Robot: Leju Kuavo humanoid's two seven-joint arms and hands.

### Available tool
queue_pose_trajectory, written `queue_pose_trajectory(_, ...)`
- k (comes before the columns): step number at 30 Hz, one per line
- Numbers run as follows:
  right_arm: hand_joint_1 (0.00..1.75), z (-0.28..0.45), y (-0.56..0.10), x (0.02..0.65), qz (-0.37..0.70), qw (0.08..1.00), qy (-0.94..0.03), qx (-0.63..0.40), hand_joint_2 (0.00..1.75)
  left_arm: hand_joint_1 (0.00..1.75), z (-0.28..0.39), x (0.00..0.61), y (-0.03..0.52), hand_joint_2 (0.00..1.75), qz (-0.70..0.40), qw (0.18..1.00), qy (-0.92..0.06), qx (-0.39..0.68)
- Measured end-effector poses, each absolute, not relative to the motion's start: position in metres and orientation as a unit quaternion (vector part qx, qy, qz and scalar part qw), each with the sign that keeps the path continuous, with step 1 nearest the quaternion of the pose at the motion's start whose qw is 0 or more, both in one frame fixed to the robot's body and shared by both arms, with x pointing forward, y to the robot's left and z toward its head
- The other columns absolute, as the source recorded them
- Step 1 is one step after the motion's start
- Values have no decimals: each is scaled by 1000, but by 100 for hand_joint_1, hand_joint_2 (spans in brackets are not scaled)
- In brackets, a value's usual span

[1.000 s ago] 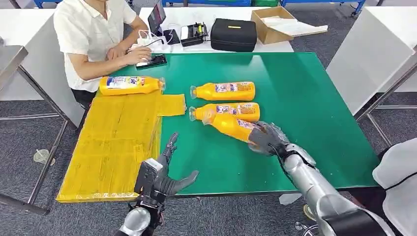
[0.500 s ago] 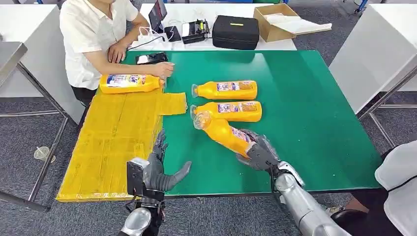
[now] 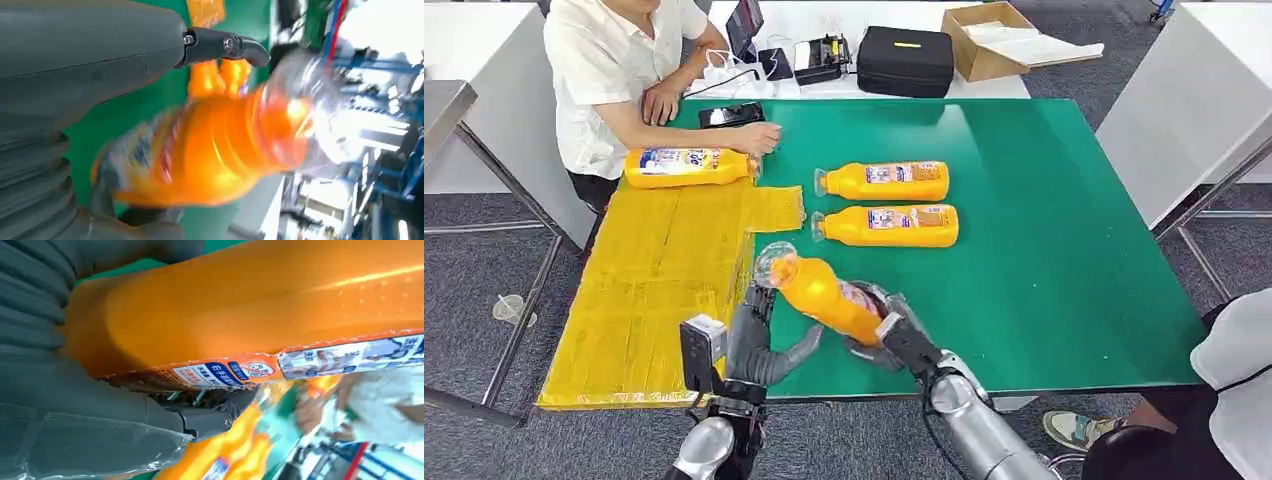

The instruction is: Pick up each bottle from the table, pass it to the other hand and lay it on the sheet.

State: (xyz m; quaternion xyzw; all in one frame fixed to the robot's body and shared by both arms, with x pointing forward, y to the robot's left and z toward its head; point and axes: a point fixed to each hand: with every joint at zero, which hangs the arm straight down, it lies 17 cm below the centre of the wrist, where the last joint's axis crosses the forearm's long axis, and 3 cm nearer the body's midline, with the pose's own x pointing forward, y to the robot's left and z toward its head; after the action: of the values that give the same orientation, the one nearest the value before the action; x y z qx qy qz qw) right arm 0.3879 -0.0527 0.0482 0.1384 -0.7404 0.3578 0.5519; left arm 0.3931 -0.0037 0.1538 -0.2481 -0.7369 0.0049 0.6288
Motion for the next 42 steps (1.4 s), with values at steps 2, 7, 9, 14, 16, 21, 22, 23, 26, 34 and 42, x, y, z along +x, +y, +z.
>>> queue_pose_trajectory(2, 175, 50, -37, 383, 364, 544, -741, 151, 175, 0, 150, 392, -10, 175, 5, 638, -723, -266)
queue_pose_trajectory(7, 175, 51, -13, 377, 381, 535, -735, 167, 175, 0, 146, 393, -12, 175, 5, 645, -712, -277)
queue_pose_trajectory(9, 175, 49, -8, 376, 387, 536, -731, 171, 175, 0, 147, 394, -13, 175, 4, 645, -712, -279)
queue_pose_trajectory(14, 175, 46, 4, 374, 403, 533, -724, 172, 175, 0, 146, 399, -14, 175, 8, 650, -705, -284)
queue_pose_trajectory(16, 175, 45, 6, 375, 410, 530, -723, 167, 175, 0, 145, 401, -14, 175, 10, 654, -701, -286)
queue_pose_trajectory(21, 175, 45, 12, 376, 422, 525, -721, 165, 175, 17, 142, 406, -10, 175, 19, 659, -694, -288)
queue_pose_trajectory(22, 175, 45, 14, 375, 422, 524, -721, 166, 175, 150, 143, 407, -9, 175, 22, 659, -695, -288)
queue_pose_trajectory(23, 175, 45, 16, 375, 424, 524, -720, 168, 175, 175, 144, 408, -8, 175, 25, 656, -698, -286)
queue_pose_trajectory(26, 175, 47, 24, 372, 428, 521, -718, 174, 175, 175, 147, 414, 3, 175, 44, 649, -711, -267)
queue_pose_trajectory(34, 175, 48, 32, 371, 432, 520, -715, 179, 175, 175, 152, 418, 12, 175, 56, 642, -722, -252)
queue_pose_trajectory(42, 175, 48, 36, 368, 433, 519, -714, 182, 175, 175, 153, 419, 14, 175, 58, 642, -722, -251)
